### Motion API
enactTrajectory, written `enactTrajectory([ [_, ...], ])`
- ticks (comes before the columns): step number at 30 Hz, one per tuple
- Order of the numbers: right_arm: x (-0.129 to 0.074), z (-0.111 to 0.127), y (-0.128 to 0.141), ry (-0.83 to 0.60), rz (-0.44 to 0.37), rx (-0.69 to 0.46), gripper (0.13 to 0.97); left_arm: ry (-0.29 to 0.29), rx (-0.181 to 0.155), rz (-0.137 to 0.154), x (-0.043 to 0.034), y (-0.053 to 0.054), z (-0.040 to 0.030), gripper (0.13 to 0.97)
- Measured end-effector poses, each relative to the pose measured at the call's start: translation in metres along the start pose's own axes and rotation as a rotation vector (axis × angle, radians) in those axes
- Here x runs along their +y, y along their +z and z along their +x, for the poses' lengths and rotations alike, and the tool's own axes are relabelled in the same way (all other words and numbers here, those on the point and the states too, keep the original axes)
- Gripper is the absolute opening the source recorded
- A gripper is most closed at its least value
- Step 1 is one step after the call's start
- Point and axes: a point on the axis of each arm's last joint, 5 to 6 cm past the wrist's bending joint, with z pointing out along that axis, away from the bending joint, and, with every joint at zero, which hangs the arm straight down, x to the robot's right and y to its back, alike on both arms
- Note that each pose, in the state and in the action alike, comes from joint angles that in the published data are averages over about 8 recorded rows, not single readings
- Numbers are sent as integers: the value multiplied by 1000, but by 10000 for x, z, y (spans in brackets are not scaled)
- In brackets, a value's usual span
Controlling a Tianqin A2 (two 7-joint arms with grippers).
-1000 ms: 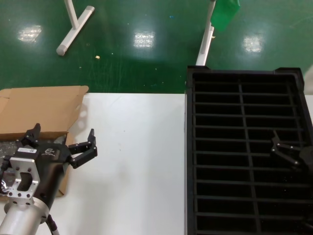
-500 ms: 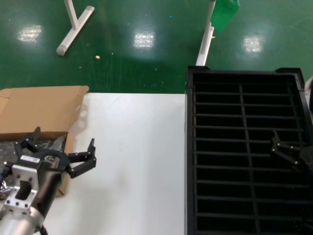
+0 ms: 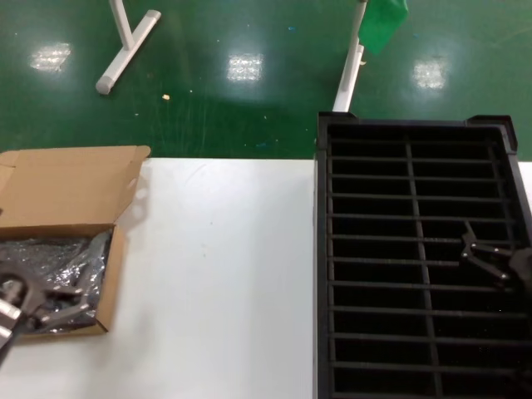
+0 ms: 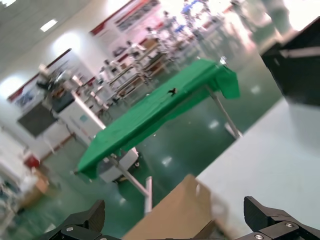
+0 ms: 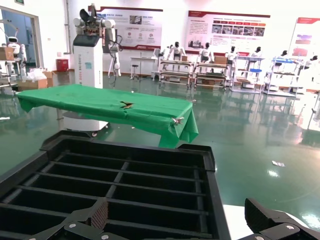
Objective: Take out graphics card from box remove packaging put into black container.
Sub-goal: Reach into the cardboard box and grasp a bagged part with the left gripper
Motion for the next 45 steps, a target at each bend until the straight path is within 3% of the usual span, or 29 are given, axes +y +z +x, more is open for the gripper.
enactTrajectory([
  [5,0,0,0,0,0,0,966,163,11,-22,103,-183,-203,966],
  [12,0,0,0,0,0,0,966,329,42,-64,277,-404,-439,966],
  [20,0,0,0,0,0,0,966,487,112,-87,535,-510,-660,966],
  [26,0,0,0,0,0,0,966,601,174,-57,756,-409,-714,966],
  [34,0,0,0,0,0,0,966,731,224,10,990,-89,-766,966],
  [39,0,0,0,0,0,0,966,784,237,29,1061,104,-786,966],
  [45,0,0,0,0,0,0,966,815,247,16,1072,220,-761,966],
])
